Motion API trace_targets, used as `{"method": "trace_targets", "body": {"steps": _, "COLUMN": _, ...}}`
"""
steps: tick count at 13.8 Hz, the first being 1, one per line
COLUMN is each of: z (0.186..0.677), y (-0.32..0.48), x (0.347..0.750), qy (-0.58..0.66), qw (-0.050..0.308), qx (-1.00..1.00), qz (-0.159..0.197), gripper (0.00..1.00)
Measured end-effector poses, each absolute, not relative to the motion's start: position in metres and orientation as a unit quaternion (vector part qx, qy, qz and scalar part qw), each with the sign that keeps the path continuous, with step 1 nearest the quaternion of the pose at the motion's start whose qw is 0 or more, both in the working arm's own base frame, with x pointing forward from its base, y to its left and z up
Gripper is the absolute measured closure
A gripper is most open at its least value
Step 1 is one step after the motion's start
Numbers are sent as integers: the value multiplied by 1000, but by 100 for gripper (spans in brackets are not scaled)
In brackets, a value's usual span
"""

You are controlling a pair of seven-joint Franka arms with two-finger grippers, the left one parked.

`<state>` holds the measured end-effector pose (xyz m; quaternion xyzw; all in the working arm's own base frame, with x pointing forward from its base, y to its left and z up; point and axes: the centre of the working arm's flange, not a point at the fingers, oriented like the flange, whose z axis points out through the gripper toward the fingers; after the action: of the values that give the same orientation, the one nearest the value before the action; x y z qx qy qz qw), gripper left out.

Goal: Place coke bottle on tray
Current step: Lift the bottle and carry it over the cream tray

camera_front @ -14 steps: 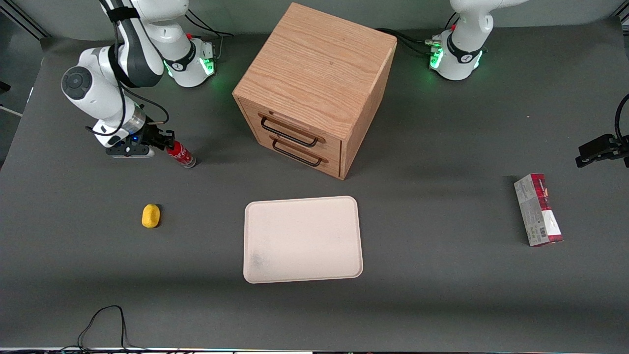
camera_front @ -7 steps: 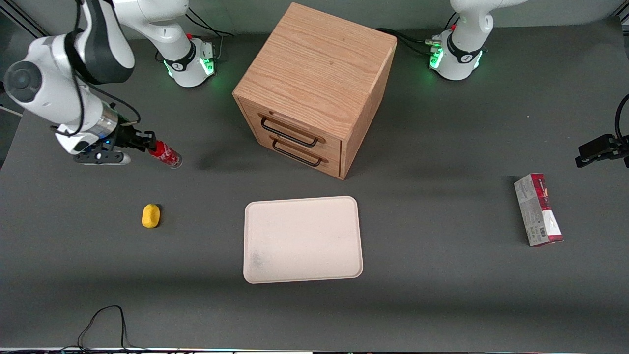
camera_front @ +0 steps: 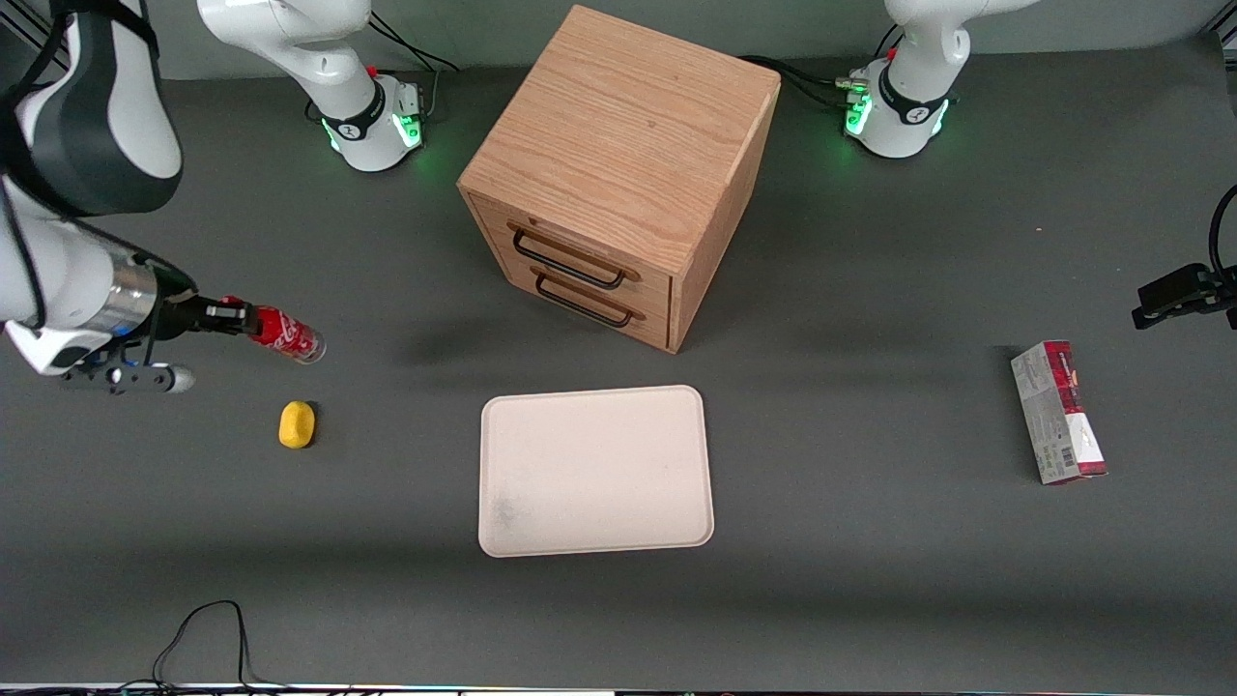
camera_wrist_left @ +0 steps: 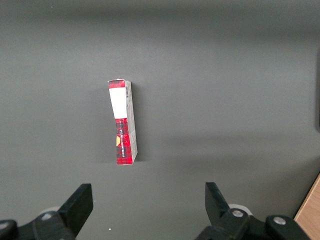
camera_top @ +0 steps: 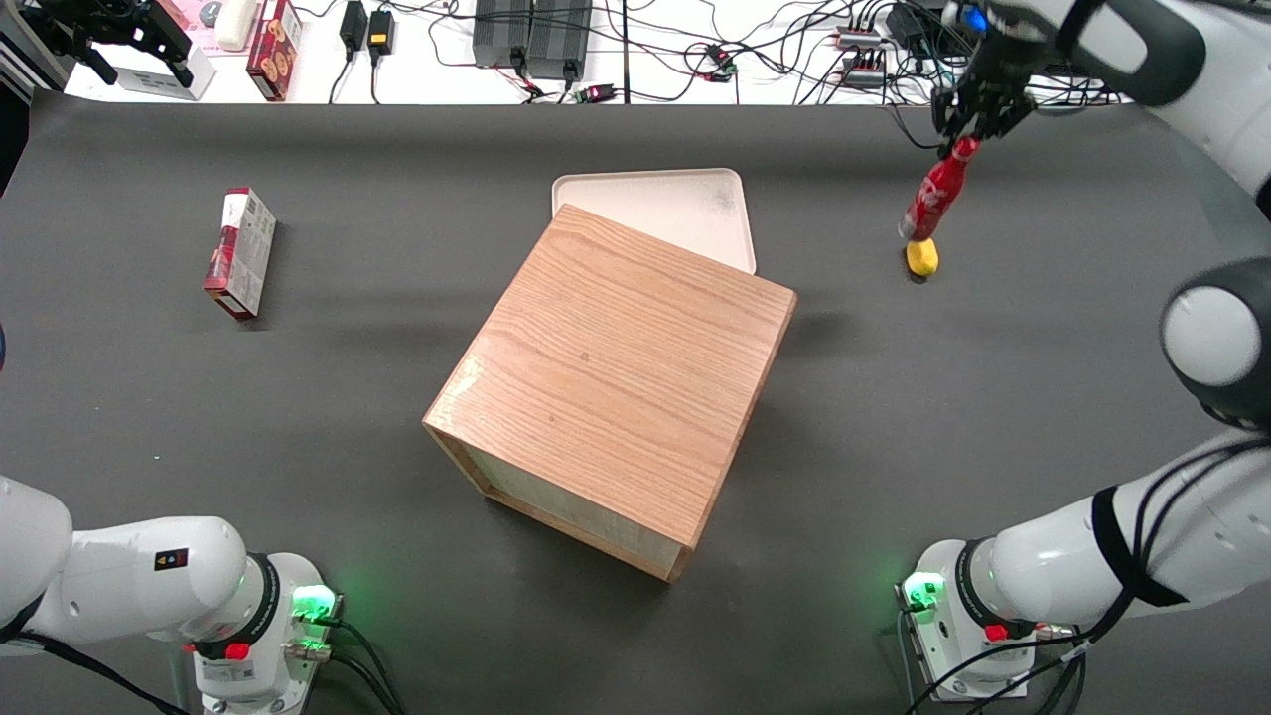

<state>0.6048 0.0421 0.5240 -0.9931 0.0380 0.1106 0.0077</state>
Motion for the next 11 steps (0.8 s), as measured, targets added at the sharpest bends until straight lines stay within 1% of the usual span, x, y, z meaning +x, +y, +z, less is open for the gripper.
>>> {"method": "trace_targets", "body": {"steps": 2, "z": 538, "y": 45, "x": 625, "qy": 37, "qw": 6, "qx": -992, "qz": 117, "gripper": 69}}
{"method": "trace_targets", "body": {"steps": 5, "z": 546, "y": 52, "x": 648, "qy": 42, "qw": 5, "qx": -993, "qz": 113, "gripper": 69}}
{"method": "trace_targets", "body": {"steps": 8, "z": 541, "y": 76, "x": 661, "qy": 40, "qw": 11, "qx": -993, "qz": 106, "gripper": 69}}
{"method": "trace_targets", "body": {"steps": 11, "z": 526, "y": 117, "x": 670, "qy": 46, "qw": 19, "qx": -993, "qz": 106, "gripper": 69}}
